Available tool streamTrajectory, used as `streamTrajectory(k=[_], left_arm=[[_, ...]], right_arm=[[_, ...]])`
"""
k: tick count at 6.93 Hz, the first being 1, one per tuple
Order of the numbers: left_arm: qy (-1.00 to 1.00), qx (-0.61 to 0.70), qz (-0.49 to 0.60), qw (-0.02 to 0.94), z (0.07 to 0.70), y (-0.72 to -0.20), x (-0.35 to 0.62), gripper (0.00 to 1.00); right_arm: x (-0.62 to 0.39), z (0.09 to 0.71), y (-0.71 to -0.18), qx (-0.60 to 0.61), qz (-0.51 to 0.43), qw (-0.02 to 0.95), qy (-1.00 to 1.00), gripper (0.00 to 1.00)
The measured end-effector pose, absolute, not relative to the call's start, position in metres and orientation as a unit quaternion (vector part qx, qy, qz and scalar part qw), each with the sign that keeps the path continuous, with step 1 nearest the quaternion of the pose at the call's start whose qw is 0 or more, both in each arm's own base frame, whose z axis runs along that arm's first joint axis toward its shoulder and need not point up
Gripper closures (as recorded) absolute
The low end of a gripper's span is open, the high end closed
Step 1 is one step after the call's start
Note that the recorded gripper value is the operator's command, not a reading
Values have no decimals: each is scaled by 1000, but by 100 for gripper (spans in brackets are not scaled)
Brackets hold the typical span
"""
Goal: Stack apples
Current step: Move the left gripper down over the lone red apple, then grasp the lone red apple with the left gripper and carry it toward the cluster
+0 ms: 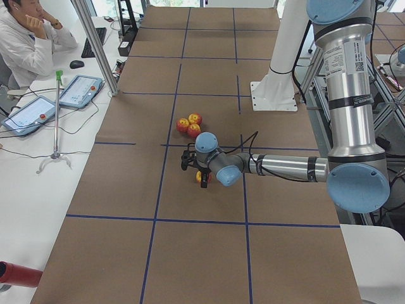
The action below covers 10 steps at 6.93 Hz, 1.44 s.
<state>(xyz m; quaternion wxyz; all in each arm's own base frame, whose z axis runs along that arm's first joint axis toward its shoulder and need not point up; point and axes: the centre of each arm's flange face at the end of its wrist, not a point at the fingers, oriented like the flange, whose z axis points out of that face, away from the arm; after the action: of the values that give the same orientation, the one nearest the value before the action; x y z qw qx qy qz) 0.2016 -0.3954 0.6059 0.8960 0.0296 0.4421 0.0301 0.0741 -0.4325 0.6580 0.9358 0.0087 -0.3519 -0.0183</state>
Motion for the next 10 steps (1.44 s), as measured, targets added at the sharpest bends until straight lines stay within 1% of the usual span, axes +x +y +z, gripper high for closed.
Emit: streamTrajectory(k=[4,5,6,7,8,10], left_arm=[[438,25,31,898,613,-407,217,0],[433,28,32,900,615,-412,224,21],[429,32,34,902,617,-417,230,55],[426,32,37,903,620,-418,234,79],[425,30,43,904,621,-415,240,100],[427,27,51,902,616,-408,246,100]], right_arm=[[74,658,-432,9,-18,936,-352,0],[74,658,-432,9,-18,936,-352,0],[74,658,-432,9,-18,936,-352,0],[74,658,-432,9,-18,936,-352,0],[74,658,-432,9,-18,936,-352,0],[74,658,-432,9,-18,936,-352,0]])
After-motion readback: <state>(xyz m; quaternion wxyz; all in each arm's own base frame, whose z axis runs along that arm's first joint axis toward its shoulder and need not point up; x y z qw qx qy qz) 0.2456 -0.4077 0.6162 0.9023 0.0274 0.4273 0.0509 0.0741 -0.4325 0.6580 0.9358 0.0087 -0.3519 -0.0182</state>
